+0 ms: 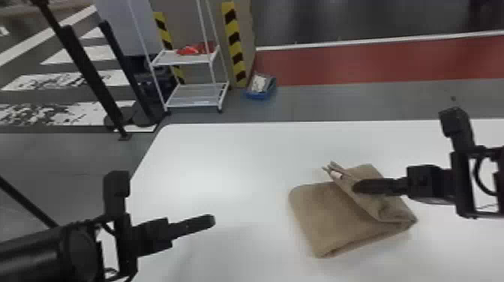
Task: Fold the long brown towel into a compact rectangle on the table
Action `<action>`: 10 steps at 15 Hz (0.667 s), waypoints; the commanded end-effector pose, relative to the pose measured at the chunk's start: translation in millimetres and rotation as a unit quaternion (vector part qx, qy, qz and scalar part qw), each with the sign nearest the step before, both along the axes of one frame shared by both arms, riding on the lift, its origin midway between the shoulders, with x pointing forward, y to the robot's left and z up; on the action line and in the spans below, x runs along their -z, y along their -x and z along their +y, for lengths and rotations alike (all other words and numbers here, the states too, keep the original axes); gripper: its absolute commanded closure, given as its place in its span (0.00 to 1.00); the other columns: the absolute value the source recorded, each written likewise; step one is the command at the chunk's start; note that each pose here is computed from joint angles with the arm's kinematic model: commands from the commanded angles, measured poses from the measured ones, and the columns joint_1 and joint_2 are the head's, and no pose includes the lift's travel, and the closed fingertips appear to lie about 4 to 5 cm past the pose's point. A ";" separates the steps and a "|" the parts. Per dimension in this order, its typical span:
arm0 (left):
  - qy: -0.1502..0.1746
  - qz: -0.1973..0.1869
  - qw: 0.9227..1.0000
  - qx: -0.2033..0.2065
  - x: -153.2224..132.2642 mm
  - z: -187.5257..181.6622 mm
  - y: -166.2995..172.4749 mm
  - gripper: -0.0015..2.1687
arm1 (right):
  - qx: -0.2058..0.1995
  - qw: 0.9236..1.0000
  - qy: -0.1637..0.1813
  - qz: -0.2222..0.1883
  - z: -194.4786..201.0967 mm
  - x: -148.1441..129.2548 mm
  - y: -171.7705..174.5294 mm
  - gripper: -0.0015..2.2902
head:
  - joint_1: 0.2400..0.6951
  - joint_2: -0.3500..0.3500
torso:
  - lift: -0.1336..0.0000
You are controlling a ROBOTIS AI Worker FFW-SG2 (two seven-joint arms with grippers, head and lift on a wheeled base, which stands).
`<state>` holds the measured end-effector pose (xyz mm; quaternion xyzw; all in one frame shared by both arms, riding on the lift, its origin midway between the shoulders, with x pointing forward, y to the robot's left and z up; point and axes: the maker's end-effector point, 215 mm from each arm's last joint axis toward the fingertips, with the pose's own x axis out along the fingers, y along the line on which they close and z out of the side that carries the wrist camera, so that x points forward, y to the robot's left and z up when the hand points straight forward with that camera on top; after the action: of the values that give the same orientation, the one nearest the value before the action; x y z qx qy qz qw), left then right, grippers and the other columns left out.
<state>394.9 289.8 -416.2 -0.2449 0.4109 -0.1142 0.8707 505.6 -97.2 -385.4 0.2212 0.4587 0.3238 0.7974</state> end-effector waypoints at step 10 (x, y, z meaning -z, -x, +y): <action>0.005 0.002 1.000 0.005 1.6 -5.5 -0.5 0.04 | -0.071 0.996 -0.045 0.002 38.8 3.7 65.4 0.04 | 1.00 0.91 | 0.07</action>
<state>395.7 284.8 -417.3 -0.2468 0.4129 -0.1194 0.8685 445.9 -61.0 -388.2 0.2161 0.4587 0.3934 0.7669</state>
